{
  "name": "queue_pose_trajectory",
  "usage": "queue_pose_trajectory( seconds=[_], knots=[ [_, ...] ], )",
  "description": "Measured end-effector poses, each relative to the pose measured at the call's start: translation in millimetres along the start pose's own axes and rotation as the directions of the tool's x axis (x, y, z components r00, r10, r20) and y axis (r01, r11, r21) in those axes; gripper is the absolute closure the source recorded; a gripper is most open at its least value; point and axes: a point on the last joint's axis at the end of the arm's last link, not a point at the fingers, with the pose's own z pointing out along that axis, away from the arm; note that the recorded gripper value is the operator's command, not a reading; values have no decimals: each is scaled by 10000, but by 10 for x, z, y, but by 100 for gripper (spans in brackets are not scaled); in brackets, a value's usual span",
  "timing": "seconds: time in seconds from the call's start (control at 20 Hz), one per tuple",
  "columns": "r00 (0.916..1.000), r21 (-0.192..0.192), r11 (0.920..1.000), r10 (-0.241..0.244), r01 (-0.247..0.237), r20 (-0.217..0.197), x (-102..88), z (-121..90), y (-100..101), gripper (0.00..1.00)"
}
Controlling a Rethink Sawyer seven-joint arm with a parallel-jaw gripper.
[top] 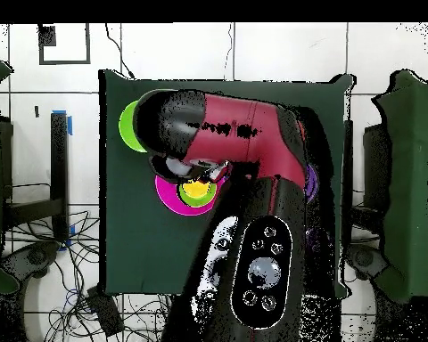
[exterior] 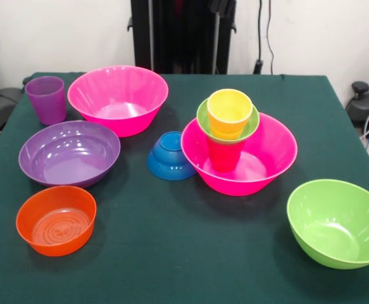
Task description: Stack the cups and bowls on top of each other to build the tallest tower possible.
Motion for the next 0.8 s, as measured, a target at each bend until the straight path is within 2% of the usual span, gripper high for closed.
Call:
queue_pose_trajectory(
  seconds=[0.2, 0.35, 0.8],
  knots=[
    [9999, -315, 9995, -97, 98, 38, -63, 29, 57, 100],
    [9995, -640, 9975, -279, 290, 178, -117, 129, 190, 100],
    [9972, -1083, 9917, -665, 699, 342, -186, 368, 504, 100]
  ],
)
